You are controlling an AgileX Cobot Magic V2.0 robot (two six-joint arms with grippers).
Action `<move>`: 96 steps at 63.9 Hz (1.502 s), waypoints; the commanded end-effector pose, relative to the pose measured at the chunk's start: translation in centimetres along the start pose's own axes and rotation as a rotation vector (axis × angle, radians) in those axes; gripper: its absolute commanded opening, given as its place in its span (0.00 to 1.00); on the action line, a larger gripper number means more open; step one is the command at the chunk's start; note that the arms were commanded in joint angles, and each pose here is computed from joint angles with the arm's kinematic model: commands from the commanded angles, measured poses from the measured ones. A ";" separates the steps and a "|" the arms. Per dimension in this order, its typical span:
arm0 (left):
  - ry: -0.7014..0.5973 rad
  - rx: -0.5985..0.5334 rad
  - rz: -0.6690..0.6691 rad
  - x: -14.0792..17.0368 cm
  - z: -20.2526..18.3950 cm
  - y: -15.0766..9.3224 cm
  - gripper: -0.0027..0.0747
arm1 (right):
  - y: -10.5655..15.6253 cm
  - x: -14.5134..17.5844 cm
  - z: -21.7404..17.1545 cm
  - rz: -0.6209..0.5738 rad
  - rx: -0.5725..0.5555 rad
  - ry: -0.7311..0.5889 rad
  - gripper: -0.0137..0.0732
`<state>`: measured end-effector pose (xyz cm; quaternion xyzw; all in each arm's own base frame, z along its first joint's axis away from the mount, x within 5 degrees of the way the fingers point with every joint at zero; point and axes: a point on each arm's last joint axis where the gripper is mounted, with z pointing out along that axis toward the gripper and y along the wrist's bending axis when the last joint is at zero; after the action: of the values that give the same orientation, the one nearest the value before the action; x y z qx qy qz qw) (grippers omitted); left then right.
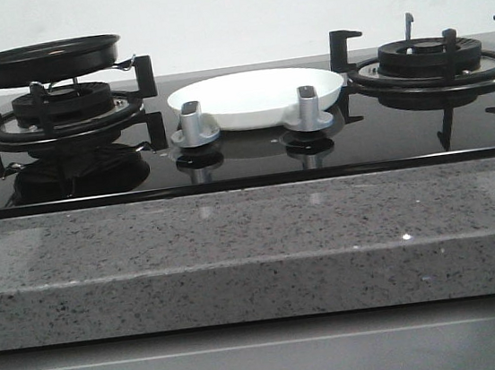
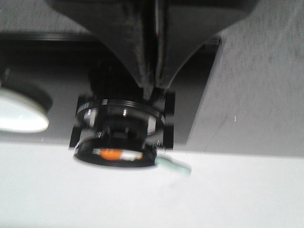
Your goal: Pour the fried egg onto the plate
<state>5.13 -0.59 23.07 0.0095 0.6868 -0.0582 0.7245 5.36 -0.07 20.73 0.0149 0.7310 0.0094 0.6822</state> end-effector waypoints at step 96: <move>0.087 -0.015 0.014 -11.4 9.6 -0.5 0.90 | 0.5 -14.9 5.5 0.004 0.003 -0.006 0.86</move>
<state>13.97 -1.19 32.97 0.0198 0.7584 -0.0445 0.6499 10.90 -0.08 33.30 0.0160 0.7537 0.0082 0.6569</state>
